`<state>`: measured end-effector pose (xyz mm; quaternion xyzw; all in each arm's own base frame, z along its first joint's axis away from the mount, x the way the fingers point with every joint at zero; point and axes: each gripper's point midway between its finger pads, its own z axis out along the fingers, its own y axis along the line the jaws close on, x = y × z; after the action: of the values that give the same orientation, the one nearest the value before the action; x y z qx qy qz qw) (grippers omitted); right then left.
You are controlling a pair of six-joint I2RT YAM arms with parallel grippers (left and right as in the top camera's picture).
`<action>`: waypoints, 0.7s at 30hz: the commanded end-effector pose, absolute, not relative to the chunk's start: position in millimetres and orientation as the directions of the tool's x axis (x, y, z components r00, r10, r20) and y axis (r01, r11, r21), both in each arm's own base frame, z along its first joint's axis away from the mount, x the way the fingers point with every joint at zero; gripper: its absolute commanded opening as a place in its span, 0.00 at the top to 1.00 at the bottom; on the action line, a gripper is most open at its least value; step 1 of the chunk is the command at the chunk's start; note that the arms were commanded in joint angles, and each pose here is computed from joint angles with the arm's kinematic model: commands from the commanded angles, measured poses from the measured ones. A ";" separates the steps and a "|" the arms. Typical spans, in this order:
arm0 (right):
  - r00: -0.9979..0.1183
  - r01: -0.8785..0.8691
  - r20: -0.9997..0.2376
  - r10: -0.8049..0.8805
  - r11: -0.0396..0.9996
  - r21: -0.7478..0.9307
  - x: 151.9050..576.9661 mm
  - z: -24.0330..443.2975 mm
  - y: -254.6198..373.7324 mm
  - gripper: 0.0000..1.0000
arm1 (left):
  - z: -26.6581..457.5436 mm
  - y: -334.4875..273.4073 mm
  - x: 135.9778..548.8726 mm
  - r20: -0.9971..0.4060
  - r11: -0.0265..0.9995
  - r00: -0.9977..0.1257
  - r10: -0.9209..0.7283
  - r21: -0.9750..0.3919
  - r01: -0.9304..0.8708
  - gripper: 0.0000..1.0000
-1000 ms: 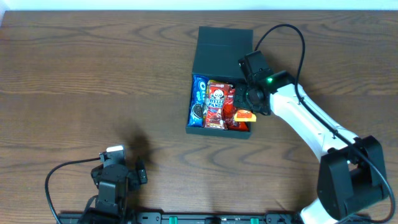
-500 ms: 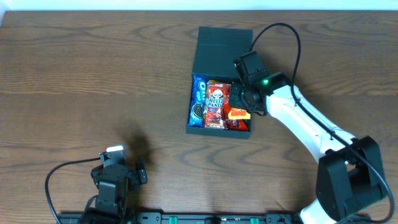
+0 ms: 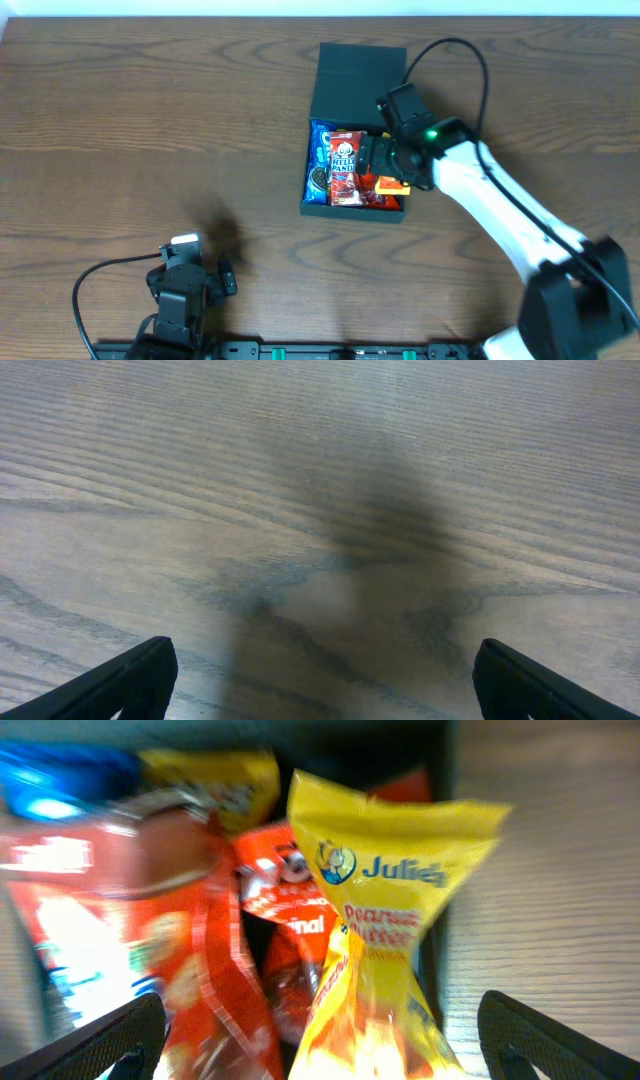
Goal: Pack container
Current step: 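Lift the Julie's packet into the box's right corner and release, then withdraw the right gripper from the box toward the right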
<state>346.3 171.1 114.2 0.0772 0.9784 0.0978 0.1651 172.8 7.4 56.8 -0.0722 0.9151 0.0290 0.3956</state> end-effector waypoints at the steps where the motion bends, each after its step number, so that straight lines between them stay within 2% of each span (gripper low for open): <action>1: -0.872 0.086 -0.444 0.206 0.957 0.277 350.3 175.3 168.5 0.01 | 40.8 12.5 164.1 -0.691 0.987 -0.717 -0.088 0.038 -0.158 0.05; 7: -0.835 0.051 -0.503 0.225 0.941 0.336 330.2 220.5 161.9 0.01 | 40.8 12.5 164.1 -0.691 0.987 -0.717 -0.088 0.038 -0.158 0.05; 11: -0.871 0.077 -0.446 0.207 0.953 0.293 312.5 209.7 152.6 0.01 | 40.8 12.5 164.1 -0.691 0.987 -0.717 -0.088 0.038 -0.158 0.05; 15: -0.882 0.203 -0.387 0.268 0.958 0.201 291.3 192.1 127.1 0.01 | 40.8 12.5 164.1 -0.691 0.987 -0.717 -0.088 0.038 -0.158 0.05; 21: -0.868 0.140 -0.444 0.222 0.968 0.210 253.6 200.8 124.1 0.01 | 40.8 12.5 164.1 -0.691 0.987 -0.717 -0.088 0.038 -0.158 0.05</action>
<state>267.3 127.4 189.4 0.0968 0.9694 0.0838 0.2093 172.8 7.4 56.8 -0.0722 0.9151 0.0290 0.3956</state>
